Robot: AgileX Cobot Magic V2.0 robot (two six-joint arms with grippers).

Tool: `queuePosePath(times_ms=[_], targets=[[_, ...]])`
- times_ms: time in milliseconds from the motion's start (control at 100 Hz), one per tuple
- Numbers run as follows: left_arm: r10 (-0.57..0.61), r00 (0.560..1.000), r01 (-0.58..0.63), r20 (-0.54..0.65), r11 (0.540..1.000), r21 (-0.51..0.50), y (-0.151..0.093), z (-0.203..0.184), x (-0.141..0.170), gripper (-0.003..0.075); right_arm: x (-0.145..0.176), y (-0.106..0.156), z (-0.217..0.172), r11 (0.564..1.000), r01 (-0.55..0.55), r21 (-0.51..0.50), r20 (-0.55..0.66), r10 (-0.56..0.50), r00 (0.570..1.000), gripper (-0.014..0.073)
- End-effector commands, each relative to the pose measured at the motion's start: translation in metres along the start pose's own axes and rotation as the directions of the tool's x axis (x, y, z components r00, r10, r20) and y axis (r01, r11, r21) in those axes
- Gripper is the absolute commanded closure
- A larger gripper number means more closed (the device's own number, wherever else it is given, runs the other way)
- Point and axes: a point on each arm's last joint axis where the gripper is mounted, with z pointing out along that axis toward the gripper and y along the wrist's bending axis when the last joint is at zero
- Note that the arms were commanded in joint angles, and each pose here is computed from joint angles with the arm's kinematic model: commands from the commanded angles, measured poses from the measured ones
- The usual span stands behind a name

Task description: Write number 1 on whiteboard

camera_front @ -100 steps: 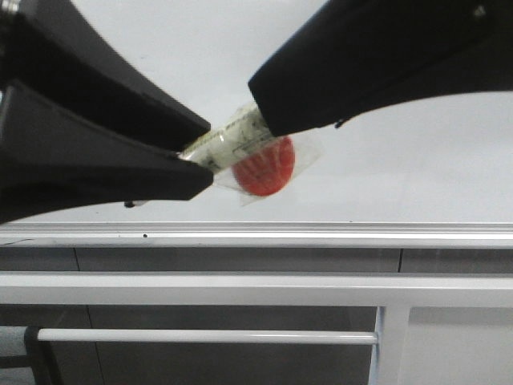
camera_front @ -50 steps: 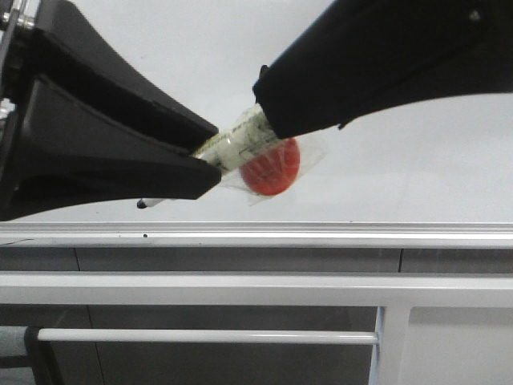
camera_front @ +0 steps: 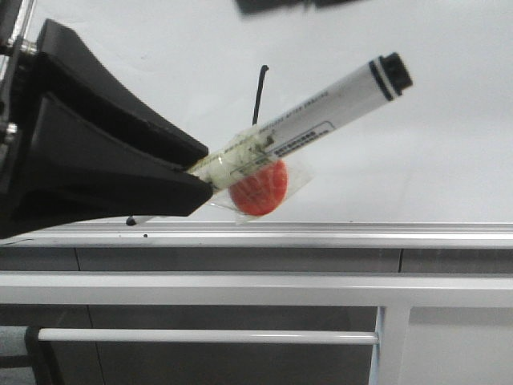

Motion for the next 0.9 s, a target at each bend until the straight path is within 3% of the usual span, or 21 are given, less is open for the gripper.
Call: queuePosePath(times_ms=[0, 140, 350, 600, 750, 890], targets=[[-0.09, 0.991, 0.092, 0.101, 0.995, -0.024, 0.006, -0.003, -0.013, 0.0741, -0.025, -0.007, -0.024, 0.995, 0.018, 0.102, 0.157, -0.034, 0.987, 0.0228], [-0.21, 0.953, 0.221, 0.22, 0.975, -0.024, 0.003, -0.004, -0.013, 0.0741, -0.035, -0.004, -0.06, 0.976, 0.127, 0.177, 0.253, -0.169, 0.953, 0.0668], [-0.361, 0.869, 0.414, 0.338, 0.905, -0.096, 0.003, -0.007, 0.0, 0.0741, -0.038, -0.002, -0.098, 0.962, 0.116, 0.247, 0.351, -0.2, 0.915, 0.0658], [-0.438, 0.751, 0.584, 0.493, 0.79, -0.188, -0.002, -0.018, 0.019, 0.0741, -0.029, -0.002, -0.108, 0.953, 0.107, 0.283, 0.356, -0.208, 0.911, 0.0658], [-0.461, 0.718, 0.636, 0.521, 0.738, -0.224, -0.011, -0.024, 0.026, 0.0741, -0.029, -0.002, -0.108, 0.953, 0.107, 0.283, 0.356, -0.208, 0.911, 0.0658], [-0.441, 0.72, 0.656, 0.537, 0.686, -0.316, -0.015, -0.031, 0.029, 0.0741, -0.028, -0.002, -0.108, 0.953, 0.108, 0.282, 0.355, -0.208, 0.911, 0.0658]])
